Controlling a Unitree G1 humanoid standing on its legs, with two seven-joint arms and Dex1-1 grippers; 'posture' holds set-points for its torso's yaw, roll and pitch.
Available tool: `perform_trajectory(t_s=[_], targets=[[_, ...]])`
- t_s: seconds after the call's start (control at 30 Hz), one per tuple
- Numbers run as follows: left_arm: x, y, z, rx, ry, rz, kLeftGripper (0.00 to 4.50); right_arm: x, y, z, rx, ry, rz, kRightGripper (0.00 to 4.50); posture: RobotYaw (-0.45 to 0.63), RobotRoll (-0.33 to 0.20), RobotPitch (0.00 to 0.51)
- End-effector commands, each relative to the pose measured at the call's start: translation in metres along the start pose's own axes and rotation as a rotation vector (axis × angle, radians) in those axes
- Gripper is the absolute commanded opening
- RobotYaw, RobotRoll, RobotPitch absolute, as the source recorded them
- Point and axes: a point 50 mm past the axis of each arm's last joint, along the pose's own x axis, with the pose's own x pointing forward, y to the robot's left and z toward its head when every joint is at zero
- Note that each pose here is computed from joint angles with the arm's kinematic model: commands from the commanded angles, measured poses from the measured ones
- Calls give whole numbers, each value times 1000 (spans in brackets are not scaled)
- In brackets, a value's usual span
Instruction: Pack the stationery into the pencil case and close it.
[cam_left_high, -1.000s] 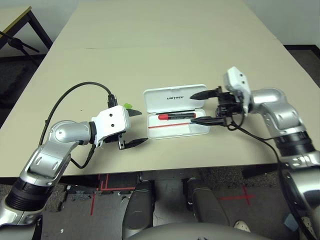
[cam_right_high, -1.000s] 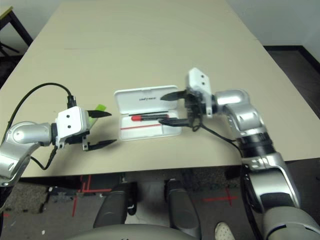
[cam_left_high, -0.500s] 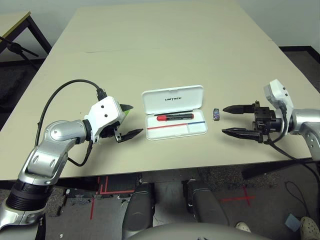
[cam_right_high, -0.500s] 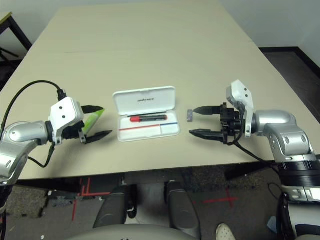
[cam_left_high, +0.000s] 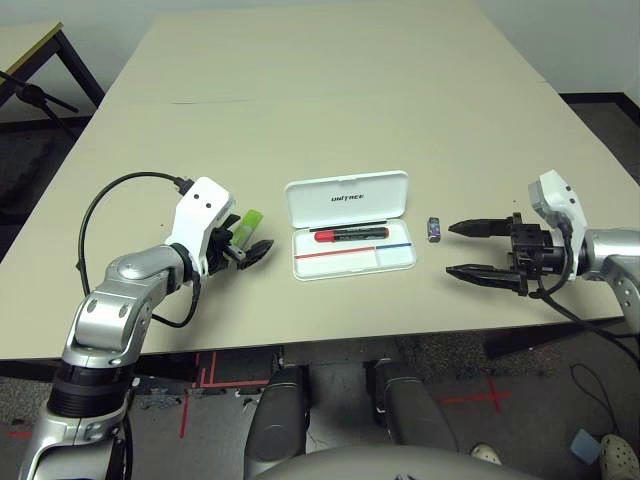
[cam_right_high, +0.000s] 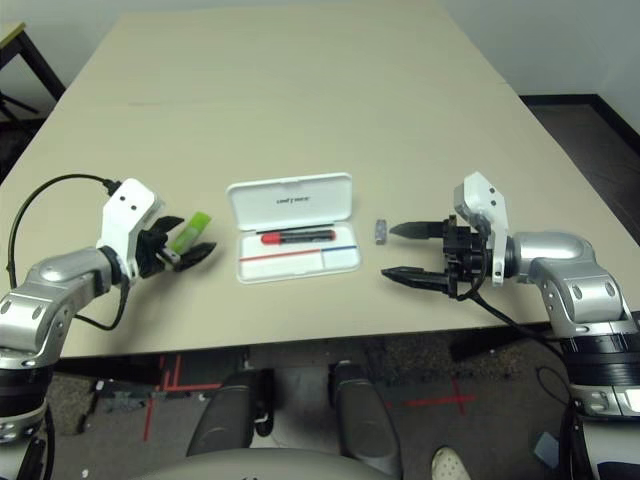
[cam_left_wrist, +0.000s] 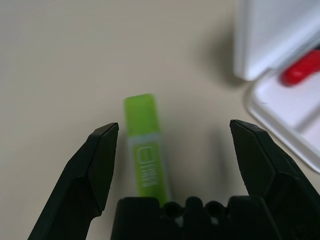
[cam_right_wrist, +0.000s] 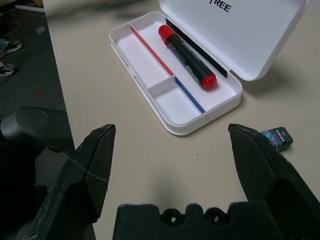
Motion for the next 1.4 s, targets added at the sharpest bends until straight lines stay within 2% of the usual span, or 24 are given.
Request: perform_trajectory(t_s=[0.03, 0.3, 0.77, 0.87, 1.03, 1.1, 1.4], targets=[[3, 6, -6, -59, 37, 49, 4500, -2, 2, 4, -27, -7, -8, 4482, -6, 0, 156], [7, 7, -13, -92, 86, 78, 4500, -3, 3, 5, -32, -9, -25, 4482, -15, 0, 158], [9, -2, -29, -142, 155, 80, 4500, -1, 0, 8, -49, -14, -34, 4482, -10, 0, 155], [9, -3, -30, -149, 159, 71, 3842, -1, -2, 10, -55, -16, -37, 4500, -9, 0, 153], [5, 0, -24, -114, 146, 30, 2019, 1, -4, 11, -61, -19, -39, 4500, -6, 0, 151], [-1, 1, -20, -55, 140, -5, 1131, 0, -4, 10, -59, -11, -37, 4500, -4, 0, 149], [-31, -3, 16, 180, 125, -291, 1097, -2, -5, 9, -51, 6, -23, 4500, 10, 0, 143]])
